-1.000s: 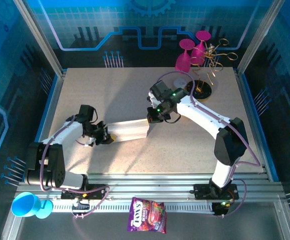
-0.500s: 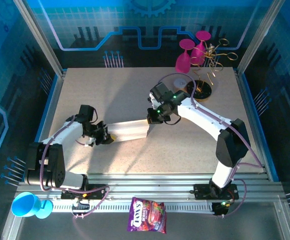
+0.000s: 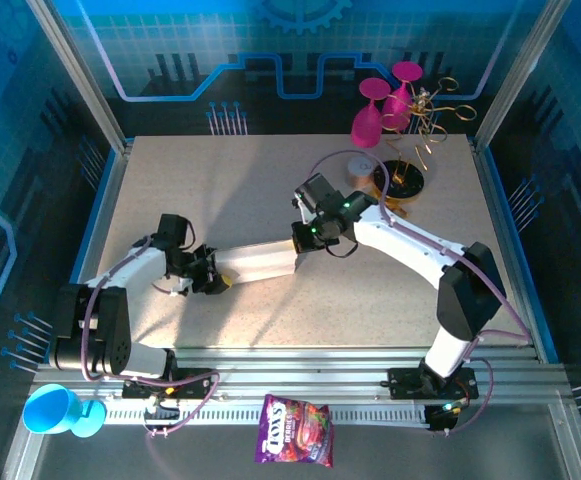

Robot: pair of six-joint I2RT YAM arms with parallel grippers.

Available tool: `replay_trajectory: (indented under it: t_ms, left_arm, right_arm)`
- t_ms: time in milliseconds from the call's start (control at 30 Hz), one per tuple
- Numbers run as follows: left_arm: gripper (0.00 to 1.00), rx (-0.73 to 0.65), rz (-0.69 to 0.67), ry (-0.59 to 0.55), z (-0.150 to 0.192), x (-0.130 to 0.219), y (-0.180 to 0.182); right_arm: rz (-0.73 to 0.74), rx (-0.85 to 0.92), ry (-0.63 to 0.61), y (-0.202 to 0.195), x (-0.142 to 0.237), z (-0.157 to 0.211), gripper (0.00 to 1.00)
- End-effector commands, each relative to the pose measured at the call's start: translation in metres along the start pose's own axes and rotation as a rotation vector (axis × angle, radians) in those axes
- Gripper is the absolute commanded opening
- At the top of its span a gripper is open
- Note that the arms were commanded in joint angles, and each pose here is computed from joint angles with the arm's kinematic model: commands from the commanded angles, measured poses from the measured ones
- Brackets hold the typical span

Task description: Fold the paper box

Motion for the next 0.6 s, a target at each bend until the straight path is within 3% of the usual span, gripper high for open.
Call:
replay_trajectory:
  t_ms: [0,200,433,567]
  left_arm:
    - [0.66,0.004,0.018,0.002,-0.009,0.001,0.001]
    - [0.94,-0.096,0.037,-0.028,-0.015,0.023,0.006]
    - [0.98,-0.198,0.061,-0.129,-0.025,0.049,0.017]
    - [0.94,-0.350,0.031,-0.308,-0.025,0.081,0.024]
  right_arm:
    - [0.060,0.030,0.031,0.001,-0.009,-0.001,0.00]
    - [0.087,0.042,0.055,0.003,-0.015,-0.012,0.00]
    - [0.091,0.058,0.057,0.007,-0.014,-0.023,0.00]
    - [0.091,0.062,0.068,0.008,-0.014,-0.024,0.00]
Point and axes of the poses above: each hand's point on the last joint's axis, 136 mm out from that joint toward the fingers, its own x axis back along the fingers, its own y axis along the line the jaws close on, z = x × y, the point moved 6 cm from there along x, back along the fingers, and after that the axes turned 2 degrees about x, right-handed, at the moved point
